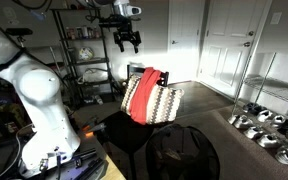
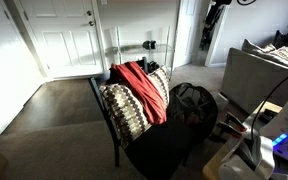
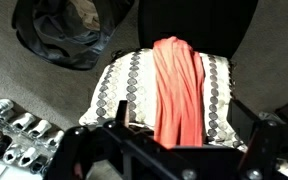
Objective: Remove the orange cloth from the chair and put it in the laundry hamper
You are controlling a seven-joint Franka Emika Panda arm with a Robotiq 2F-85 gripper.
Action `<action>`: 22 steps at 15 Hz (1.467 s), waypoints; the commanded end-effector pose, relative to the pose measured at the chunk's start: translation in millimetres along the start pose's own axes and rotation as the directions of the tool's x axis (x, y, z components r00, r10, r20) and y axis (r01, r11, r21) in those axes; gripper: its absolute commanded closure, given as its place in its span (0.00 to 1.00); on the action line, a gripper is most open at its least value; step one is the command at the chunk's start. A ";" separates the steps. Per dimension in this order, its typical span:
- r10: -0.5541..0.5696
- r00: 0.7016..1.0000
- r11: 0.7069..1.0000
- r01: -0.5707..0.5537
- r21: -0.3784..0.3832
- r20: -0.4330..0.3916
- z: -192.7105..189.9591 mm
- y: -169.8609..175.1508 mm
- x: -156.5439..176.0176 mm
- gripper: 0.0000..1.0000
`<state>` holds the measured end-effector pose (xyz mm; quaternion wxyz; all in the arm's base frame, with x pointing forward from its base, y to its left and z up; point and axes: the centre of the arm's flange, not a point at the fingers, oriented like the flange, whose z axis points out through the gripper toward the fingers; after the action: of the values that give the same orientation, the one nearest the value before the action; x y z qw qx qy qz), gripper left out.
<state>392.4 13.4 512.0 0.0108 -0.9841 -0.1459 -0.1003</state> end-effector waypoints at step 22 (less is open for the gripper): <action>-0.242 0.970 0.970 0.242 -0.006 -0.019 76.8 -108.9 84.0 0.00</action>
<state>454.6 145.4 452.8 -0.0020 -0.9581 -0.2642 -0.1108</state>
